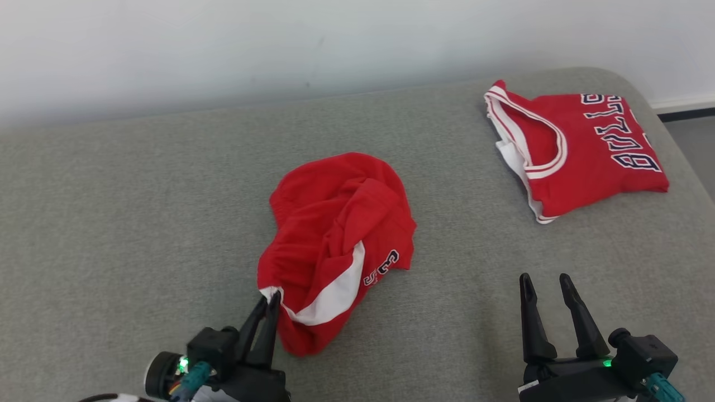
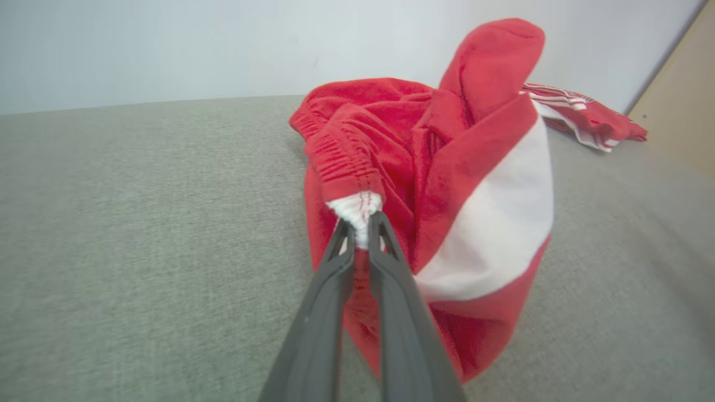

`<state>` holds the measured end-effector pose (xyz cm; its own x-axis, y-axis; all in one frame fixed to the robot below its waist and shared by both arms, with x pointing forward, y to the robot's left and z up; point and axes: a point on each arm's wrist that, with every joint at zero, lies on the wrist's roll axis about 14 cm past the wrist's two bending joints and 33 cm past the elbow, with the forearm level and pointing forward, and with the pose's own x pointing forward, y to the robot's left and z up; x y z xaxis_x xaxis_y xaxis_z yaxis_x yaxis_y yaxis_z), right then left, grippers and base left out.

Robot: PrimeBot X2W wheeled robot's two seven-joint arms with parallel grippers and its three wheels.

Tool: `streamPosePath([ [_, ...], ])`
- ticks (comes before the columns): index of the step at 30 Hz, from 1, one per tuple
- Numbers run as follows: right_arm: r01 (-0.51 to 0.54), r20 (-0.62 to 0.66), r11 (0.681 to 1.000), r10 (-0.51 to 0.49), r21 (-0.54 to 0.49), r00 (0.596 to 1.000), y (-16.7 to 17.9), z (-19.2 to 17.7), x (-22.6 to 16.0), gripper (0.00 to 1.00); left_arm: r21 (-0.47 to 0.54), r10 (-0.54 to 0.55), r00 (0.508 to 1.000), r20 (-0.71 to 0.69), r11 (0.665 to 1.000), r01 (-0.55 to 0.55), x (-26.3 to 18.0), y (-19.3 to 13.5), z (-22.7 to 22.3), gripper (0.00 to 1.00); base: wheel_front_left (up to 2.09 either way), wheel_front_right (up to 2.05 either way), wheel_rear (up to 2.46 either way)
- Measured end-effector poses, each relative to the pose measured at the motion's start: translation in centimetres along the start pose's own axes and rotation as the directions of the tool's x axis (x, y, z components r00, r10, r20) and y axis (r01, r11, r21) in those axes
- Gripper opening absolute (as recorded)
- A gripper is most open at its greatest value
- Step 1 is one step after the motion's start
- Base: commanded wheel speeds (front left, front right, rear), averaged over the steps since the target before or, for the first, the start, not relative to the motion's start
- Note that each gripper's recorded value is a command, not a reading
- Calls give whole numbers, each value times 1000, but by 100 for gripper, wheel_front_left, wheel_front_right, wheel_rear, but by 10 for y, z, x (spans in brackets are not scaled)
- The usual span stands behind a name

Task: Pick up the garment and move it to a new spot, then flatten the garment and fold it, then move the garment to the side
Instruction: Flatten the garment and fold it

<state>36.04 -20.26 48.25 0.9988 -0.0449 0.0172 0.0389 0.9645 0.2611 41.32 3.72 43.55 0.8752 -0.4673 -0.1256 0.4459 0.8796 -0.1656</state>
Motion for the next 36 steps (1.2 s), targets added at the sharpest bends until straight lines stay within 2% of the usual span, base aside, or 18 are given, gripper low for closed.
streamPosePath([
  [6, -45, -20, 999, 45, 11, 999, 14, -8, 8, 100, -51, 102, 989, 105, 994, -97, -15, 28, 31, 0, 0, 0, 0],
  [11, -110, -41, 994, 111, 20, 993, 36, -17, 17, 100, -87, 211, 974, 84, 975, -204, -52, 53, 19, 0, 0, 0, 0],
  [17, -168, -55, 986, 169, 23, 984, 56, -23, 28, 100, -153, 324, 946, 14, 936, -318, -90, 73, -9, 0, 0, 0, 0],
  [24, -200, -84, 980, 201, 23, 976, 66, -33, 27, 100, -183, 370, 929, -7, 913, -365, -101, 80, -17, 0, 0, 0, 0],
  [25, -208, -87, 978, 209, 24, 974, 69, -34, 27, 100, -184, 373, 928, -3, 912, -367, -102, 81, -16, 33, 0, 0, 0],
  [26, -217, -91, 976, 218, 25, 972, 72, -35, 26, 100, -183, 376, 927, 5, 911, -369, -103, 82, -13, 100, 0, 0, 0],
  [36, -334, -127, 942, 334, 29, 934, 113, -46, 28, 100, -172, 425, 900, 101, 898, -405, -121, 92, 15, 100, 0, 0, 0],
])
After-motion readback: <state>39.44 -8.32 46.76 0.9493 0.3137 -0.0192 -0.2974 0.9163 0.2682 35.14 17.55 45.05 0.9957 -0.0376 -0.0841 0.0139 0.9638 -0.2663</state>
